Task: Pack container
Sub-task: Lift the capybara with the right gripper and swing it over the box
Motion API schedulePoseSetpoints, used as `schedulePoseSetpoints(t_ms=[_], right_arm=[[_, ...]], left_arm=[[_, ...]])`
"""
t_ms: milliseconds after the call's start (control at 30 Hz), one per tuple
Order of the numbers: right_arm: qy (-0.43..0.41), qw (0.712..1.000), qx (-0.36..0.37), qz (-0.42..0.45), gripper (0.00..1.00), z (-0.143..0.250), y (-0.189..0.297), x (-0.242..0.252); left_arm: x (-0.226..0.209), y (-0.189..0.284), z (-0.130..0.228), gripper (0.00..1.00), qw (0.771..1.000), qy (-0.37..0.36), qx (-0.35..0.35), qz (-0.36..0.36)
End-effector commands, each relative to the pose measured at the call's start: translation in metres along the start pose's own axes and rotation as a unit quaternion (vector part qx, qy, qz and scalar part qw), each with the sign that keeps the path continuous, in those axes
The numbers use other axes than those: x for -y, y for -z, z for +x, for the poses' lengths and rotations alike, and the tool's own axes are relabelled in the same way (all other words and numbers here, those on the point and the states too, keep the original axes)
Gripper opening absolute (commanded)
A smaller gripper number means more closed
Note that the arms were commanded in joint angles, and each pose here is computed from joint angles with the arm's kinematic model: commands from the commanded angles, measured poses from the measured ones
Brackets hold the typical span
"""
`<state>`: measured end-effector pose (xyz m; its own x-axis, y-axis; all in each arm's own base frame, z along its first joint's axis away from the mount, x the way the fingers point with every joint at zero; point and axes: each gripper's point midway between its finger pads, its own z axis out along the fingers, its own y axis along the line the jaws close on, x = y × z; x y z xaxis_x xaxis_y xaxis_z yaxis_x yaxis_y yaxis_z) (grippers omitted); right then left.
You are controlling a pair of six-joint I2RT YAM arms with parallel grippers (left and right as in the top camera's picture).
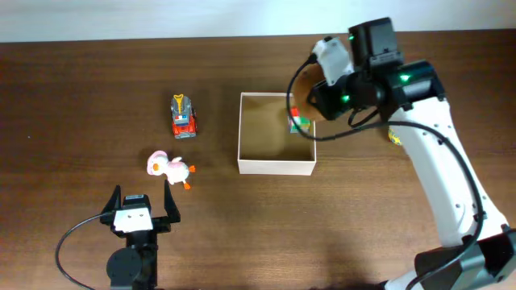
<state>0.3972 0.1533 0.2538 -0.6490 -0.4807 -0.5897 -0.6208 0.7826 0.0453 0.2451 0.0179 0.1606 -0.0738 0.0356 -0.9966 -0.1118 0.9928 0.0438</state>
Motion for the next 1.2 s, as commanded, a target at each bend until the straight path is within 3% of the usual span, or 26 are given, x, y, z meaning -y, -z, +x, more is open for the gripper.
schedulePoseSetpoints(t_ms=[0,233,500,700,1033,1167], right_arm=[[0.09,0.996,0.012,-0.015,0.35,-0.006,0.002,-0.009],[0.051,0.998,0.0,-0.021,0.36,-0.002,-0.007,-0.008],[-0.188,0.982,0.032,-0.014,0.38,-0.022,-0.019,0.002],[-0.284,0.959,-0.002,-0.016,0.29,-0.01,-0.043,0.006],[-0.278,0.953,-0.117,0.02,0.29,0.034,-0.093,-0.014],[-0.261,0.956,-0.129,0.044,0.29,0.039,-0.097,-0.018]], left_arm=[[-0.003,0.0,0.002,0.99,1.0,-0.008,-0.001,-0.008],[-0.003,0.0,0.002,0.99,1.0,-0.008,-0.001,-0.008],[-0.003,0.0,0.002,0.99,1.0,-0.008,-0.001,-0.008],[-0.003,0.0,0.002,0.99,1.0,-0.008,-0.001,-0.008],[-0.003,0.0,0.002,0.99,1.0,-0.008,-0.001,-0.008],[-0.003,0.0,0.002,0.99,1.0,-0.008,-0.001,-0.008]])
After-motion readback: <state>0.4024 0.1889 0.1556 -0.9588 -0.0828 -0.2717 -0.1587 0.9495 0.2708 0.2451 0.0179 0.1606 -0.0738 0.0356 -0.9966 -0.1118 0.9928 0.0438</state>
